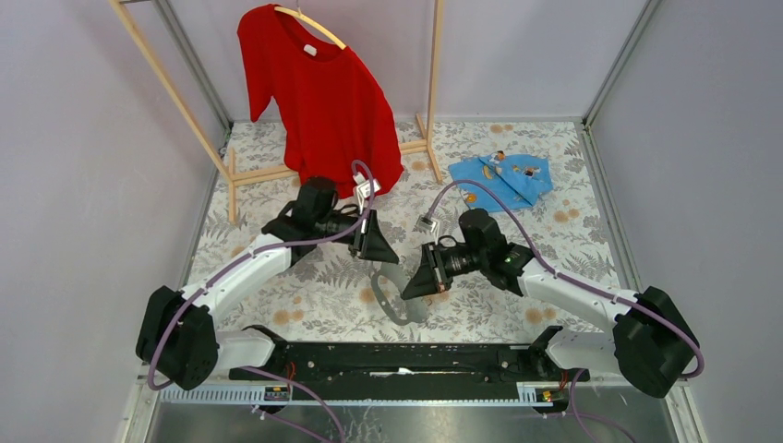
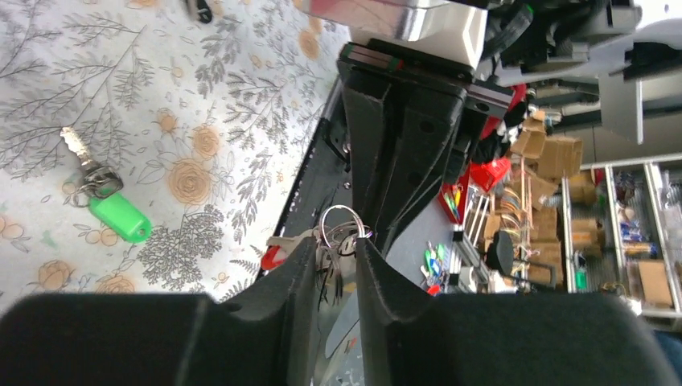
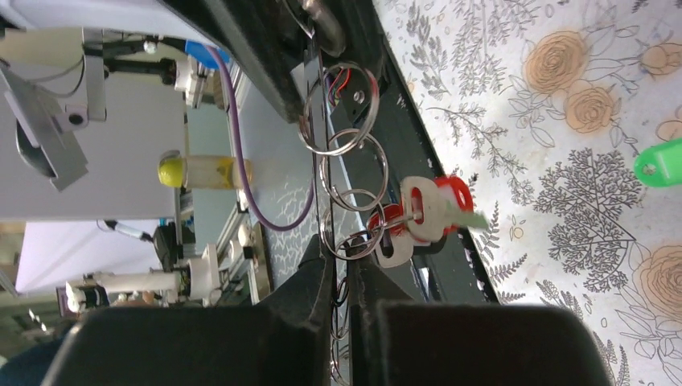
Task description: Remove the keys from the keyring
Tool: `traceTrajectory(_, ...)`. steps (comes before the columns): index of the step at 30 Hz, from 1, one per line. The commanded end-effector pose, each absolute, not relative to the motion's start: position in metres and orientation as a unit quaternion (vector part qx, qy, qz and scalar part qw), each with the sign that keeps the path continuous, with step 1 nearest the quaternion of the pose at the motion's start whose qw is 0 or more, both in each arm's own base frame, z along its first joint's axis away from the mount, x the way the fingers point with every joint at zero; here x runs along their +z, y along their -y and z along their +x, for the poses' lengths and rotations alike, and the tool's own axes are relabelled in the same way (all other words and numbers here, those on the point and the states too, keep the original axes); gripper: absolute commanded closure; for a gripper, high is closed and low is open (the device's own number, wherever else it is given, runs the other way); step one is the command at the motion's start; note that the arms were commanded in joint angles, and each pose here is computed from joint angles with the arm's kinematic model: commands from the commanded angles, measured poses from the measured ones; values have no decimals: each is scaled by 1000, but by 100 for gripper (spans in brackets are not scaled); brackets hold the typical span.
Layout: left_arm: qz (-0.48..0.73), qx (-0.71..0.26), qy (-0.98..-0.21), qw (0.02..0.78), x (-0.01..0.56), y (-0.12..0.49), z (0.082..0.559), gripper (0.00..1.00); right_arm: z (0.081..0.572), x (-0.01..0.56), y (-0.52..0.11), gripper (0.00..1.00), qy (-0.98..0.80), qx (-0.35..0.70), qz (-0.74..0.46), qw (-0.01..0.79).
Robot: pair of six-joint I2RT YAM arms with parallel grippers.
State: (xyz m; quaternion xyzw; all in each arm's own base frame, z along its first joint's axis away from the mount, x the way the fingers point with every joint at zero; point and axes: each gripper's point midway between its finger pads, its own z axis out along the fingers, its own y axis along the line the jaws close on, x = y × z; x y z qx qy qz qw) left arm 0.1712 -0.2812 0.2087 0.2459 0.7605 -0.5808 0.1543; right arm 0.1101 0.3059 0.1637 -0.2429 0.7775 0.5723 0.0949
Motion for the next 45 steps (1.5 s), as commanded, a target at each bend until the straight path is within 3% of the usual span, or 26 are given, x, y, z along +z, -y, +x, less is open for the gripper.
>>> traceTrajectory(1,200,-561,-766,240,234,276,208,65,126,177,-314,100,-778,581,-206,121)
traceTrajectory(3,171,-551,-776,255,232,269,220,51,132,177,-314,100,-783,577,-192,130)
traceTrajectory(5,141,-537,-787,269,226,259,231,47,139,175,-313,100,-789,572,-177,139)
traceTrajectory(8,79,-499,-809,301,213,236,254,26,155,173,-313,100,-795,568,-146,156)
traceTrajectory(10,27,-470,-820,327,205,214,270,6,170,170,-314,100,-800,563,-120,170)
traceTrajectory(11,7,-456,-823,339,203,203,276,2,179,167,-313,100,-803,559,-106,177)
traceTrajectory(16,-30,-412,-831,373,197,177,288,1,236,145,-302,100,-818,535,-25,211)
traceTrajectory(25,9,-427,-827,366,198,191,271,1,343,79,-268,100,-849,447,98,266)
traceTrajectory(29,38,-419,-834,358,193,208,259,1,375,69,-257,79,-859,411,113,284)
traceTrajectory(36,73,-422,-832,352,190,229,244,1,390,78,-235,2,-870,372,120,301)
traceTrajectory(45,37,-375,-849,371,195,214,257,1,353,124,-205,0,-872,334,93,344)
